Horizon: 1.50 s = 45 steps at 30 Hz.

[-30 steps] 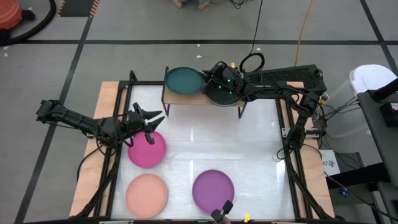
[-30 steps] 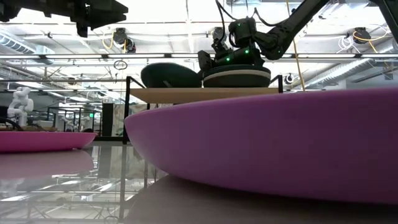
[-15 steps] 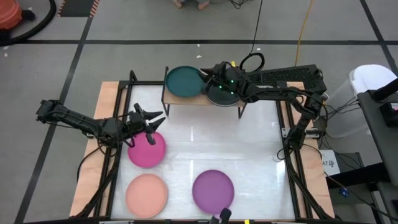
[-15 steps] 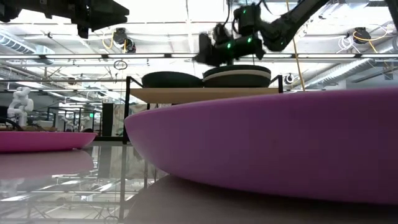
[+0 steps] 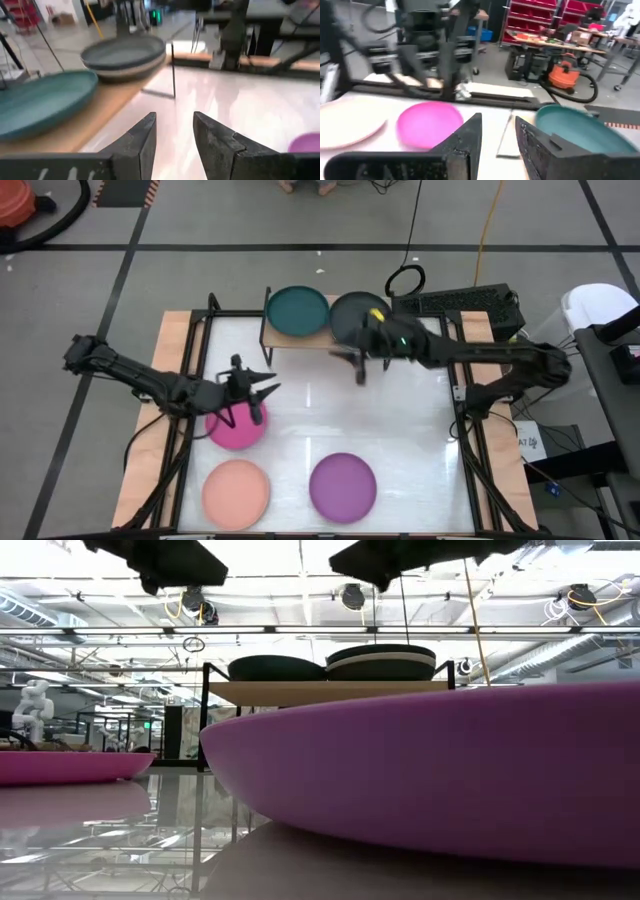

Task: Place and stack plates onto a shelf
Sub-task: Stack the pink plate on top of the green plate on the shelf

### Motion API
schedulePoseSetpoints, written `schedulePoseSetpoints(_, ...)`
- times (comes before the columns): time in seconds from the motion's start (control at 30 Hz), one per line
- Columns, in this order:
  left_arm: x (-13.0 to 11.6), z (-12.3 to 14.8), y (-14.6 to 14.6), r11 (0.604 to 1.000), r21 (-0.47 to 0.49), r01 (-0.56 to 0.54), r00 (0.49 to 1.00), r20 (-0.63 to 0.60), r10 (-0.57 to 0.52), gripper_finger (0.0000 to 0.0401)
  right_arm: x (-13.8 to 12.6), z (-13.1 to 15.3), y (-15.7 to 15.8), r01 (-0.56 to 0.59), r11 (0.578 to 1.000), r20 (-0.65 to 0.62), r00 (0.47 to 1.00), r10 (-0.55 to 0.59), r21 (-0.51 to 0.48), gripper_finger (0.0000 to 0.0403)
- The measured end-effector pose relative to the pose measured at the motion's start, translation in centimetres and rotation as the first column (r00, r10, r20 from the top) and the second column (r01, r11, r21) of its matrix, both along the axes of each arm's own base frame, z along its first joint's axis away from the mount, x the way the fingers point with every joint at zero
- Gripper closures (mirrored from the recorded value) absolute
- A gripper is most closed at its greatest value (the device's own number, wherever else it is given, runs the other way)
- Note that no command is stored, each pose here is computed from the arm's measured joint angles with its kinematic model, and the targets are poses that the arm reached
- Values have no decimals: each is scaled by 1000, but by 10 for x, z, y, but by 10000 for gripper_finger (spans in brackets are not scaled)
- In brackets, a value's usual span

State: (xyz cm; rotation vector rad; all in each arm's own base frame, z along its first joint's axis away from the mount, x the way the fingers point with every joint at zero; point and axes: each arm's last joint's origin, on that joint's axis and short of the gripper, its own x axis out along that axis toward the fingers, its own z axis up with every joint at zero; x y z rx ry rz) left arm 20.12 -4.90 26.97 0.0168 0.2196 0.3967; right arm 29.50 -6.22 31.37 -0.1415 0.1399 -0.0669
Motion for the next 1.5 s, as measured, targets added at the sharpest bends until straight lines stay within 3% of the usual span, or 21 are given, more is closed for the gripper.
schedulePoseSetpoints(0.33,38,-7,-14,994,-99,-54,974,-224,31,265,-70,-58,73,-50,998,73,996,51,-26,303)
schedulePoseSetpoints(0.67,61,-15,-19,952,-243,-185,867,-496,42,265,-106,-82,86,4,999,145,989,1,-33,303)
schedulePoseSetpoints(0.83,66,-34,-18,892,-360,-274,776,-631,-16,265,-108,-88,85,0,1000,127,992,3,-26,303)
schedulePoseSetpoints(1.07,62,-62,-20,796,-373,-476,615,-788,-1,265,-108,-89,85,0,1000,134,991,3,-25,303)
schedulePoseSetpoints(1.3,67,-80,-25,735,-378,-563,566,-825,10,265,-109,-88,85,4,1000,145,989,-1,-23,303)
schedulePoseSetpoints(1.5,68,-87,-25,650,-377,-660,532,-845,50,265,-108,-88,85,4,1000,142,990,-2,-16,303)
